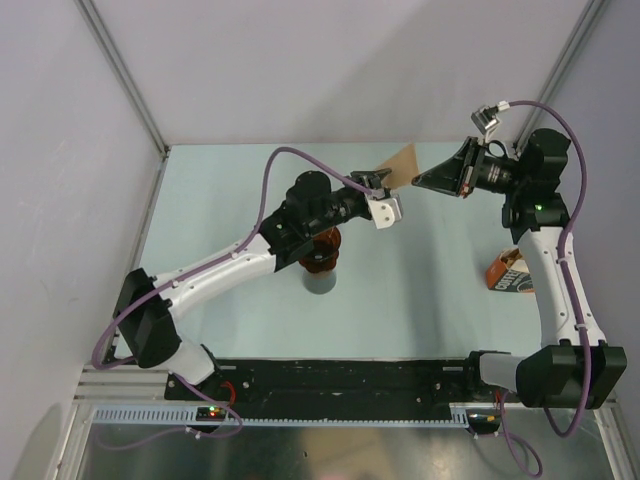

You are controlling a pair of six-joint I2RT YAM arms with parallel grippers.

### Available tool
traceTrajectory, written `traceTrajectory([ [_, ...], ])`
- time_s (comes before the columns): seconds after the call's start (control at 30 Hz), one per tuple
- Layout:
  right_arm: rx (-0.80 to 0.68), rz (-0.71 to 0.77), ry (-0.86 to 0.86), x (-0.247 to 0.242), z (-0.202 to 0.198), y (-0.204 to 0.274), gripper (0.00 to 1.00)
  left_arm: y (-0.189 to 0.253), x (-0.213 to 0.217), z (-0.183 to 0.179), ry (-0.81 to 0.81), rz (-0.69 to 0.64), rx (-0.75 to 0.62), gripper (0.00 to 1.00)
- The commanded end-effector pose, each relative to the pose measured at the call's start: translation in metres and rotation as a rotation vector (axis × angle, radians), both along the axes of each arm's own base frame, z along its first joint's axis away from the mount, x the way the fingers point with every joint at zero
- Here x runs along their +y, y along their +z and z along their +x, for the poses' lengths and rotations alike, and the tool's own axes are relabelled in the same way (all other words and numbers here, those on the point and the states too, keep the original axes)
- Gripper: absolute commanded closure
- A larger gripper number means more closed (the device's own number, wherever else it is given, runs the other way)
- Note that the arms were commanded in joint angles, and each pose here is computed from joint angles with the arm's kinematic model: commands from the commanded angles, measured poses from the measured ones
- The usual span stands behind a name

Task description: Place the coffee filter in the dripper

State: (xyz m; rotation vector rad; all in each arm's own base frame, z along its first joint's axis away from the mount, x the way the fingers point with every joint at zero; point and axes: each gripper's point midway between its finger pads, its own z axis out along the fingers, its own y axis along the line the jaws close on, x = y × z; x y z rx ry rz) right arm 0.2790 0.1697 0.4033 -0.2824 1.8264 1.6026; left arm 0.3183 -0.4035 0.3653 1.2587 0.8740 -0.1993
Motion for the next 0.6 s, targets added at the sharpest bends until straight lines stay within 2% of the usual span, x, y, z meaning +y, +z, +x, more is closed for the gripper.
traceTrajectory([
  [0.0,-0.043,0.015,0.013,0.003,-0.012,0.016,1.00,0.023,0.005,-0.001,0.022,-0.045,-0.071,0.82],
  [0.07,-0.081,0.015,0.016,0.003,-0.011,0.020,1.00,0.025,0.005,-0.004,0.009,-0.052,-0.064,0.95],
  [0.13,-0.142,0.010,0.025,0.000,-0.011,0.024,0.68,0.028,0.007,-0.009,-0.008,-0.067,-0.046,0.98],
  [0.17,-0.185,0.001,0.025,-0.004,-0.010,0.027,0.44,0.028,0.008,-0.013,-0.019,-0.065,-0.024,0.99],
  [0.2,-0.221,-0.010,0.001,-0.012,-0.006,0.028,0.27,0.033,0.009,-0.015,-0.028,-0.080,0.007,0.99],
  [0.23,-0.279,-0.033,-0.027,-0.024,-0.002,0.030,0.16,0.032,0.010,-0.019,-0.051,-0.075,0.049,1.00],
  [0.27,-0.353,-0.065,-0.045,-0.033,0.002,0.030,0.10,0.037,0.010,-0.022,-0.077,-0.091,0.101,1.00],
  [0.4,-0.578,-0.205,-0.097,-0.062,0.013,0.028,0.04,0.043,0.008,-0.039,-0.199,-0.099,0.379,1.00],
  [0.57,-0.822,-0.356,-0.048,-0.056,0.007,0.025,0.01,0.057,0.003,-0.059,-0.331,-0.133,0.634,1.00],
])
